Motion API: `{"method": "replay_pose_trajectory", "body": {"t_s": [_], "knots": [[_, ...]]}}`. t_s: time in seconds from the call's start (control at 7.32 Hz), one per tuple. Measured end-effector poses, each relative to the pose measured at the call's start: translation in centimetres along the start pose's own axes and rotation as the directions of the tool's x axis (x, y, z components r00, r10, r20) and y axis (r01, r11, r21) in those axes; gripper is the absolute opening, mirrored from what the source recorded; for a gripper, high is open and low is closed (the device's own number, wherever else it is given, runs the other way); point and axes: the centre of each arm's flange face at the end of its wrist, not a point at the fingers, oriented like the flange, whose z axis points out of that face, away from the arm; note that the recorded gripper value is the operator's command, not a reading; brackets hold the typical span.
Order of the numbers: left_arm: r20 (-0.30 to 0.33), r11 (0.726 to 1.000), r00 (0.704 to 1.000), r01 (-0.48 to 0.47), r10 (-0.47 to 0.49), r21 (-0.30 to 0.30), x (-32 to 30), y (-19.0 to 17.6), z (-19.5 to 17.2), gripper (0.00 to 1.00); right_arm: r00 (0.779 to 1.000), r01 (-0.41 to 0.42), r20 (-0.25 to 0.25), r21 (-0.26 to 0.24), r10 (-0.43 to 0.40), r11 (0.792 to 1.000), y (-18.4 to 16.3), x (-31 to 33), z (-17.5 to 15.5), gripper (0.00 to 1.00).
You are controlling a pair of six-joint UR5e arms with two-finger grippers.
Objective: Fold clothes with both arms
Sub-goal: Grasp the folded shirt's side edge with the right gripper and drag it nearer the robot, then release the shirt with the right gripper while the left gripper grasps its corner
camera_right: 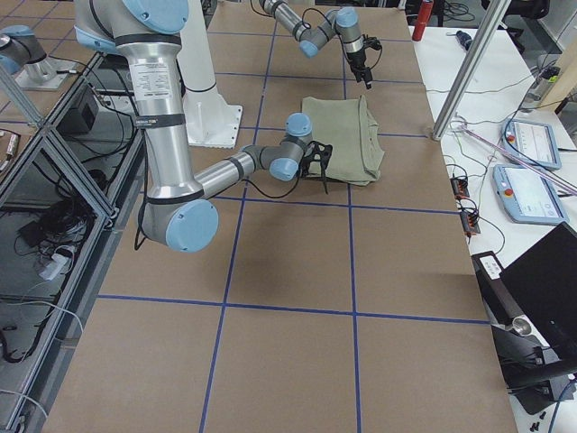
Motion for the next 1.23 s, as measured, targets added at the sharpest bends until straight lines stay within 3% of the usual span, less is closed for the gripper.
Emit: {"method": "replay_pose_trajectory", "body": {"t_s": [0.14,0.41,0.55,0.82,0.96,1.09,1.23], "knots": [[-0.010,1.000,1.000,-0.002,0.002,0.004,0.3,0.1,-0.5,1.00,1.000,0.012,-0.003,-0.036,-0.012,0.999,2.4,1.7,-1.6,0.00],[-0.021,1.000,1.000,-0.005,0.005,0.014,0.6,0.8,-1.1,1.00,0.999,0.049,-0.008,-0.159,-0.051,0.986,8.2,4.0,-4.0,0.00],[-0.024,1.000,1.000,-0.001,0.002,0.018,0.5,1.4,-1.3,1.00,0.997,0.065,-0.012,-0.232,-0.070,0.970,10.8,4.8,-4.9,0.00],[-0.033,1.000,0.999,-0.004,0.005,0.022,0.3,2.3,-1.7,1.00,0.993,0.099,-0.022,-0.386,-0.116,0.917,16.1,5.8,-5.5,0.00],[-0.037,1.000,0.999,-0.005,0.006,0.022,0.1,2.5,-2.0,1.00,0.990,0.114,-0.024,-0.462,-0.141,0.879,18.5,6.0,-5.2,0.72],[-0.040,1.000,0.999,-0.006,0.007,0.022,0.0,2.6,-2.1,1.00,0.986,0.129,-0.021,-0.532,-0.166,0.837,20.8,6.0,-4.9,1.00],[-0.044,1.000,0.999,-0.009,0.010,0.020,0.1,2.8,-2.3,1.00,0.983,0.141,-0.013,-0.575,-0.181,0.806,22.3,5.8,-4.9,1.00]]}}
